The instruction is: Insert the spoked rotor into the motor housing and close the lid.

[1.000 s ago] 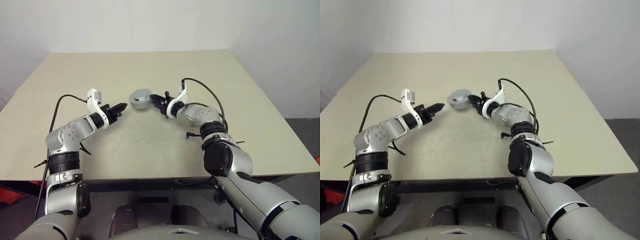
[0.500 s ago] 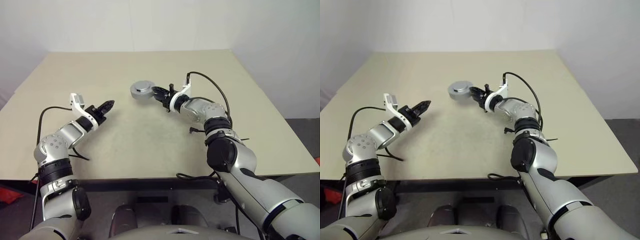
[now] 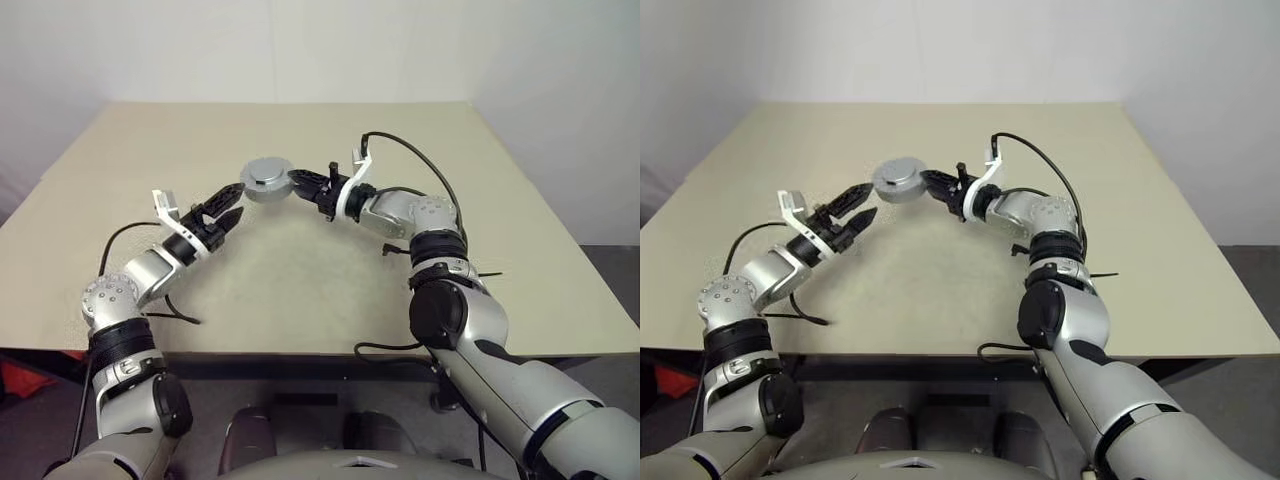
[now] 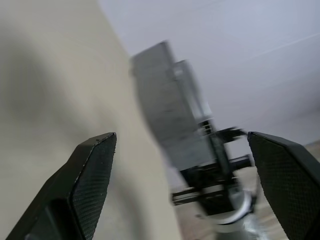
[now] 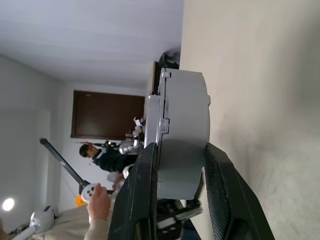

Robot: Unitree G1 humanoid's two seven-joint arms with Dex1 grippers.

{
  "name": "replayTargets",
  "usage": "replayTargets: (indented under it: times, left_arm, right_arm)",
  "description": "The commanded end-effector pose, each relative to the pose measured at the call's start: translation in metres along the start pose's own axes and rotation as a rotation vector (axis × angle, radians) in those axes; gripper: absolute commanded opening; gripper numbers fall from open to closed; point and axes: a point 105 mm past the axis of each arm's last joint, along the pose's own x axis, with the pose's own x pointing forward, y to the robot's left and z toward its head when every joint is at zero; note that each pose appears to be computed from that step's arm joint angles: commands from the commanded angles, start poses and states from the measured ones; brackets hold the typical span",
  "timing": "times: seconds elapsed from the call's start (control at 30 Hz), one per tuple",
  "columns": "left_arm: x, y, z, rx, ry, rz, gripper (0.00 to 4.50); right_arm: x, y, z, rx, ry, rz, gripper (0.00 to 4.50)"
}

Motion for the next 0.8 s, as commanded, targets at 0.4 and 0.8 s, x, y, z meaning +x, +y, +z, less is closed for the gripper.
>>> replayTargets:
  times: [0.4,0.8]
  left_arm:
    - [0.039,0.001,-0.006,-0.136,0.002,-0.065,4.46]
    - [0.069,0.002,-0.012,-0.180,-0.016,-0.097,4.46]
  right_arm:
    - [-0.005,0.034,0.010,-0.068,-0.040,0.130,1.12]
    - [-0.007,0.030,0.010,-0.098,-0.055,0.107,1.12]
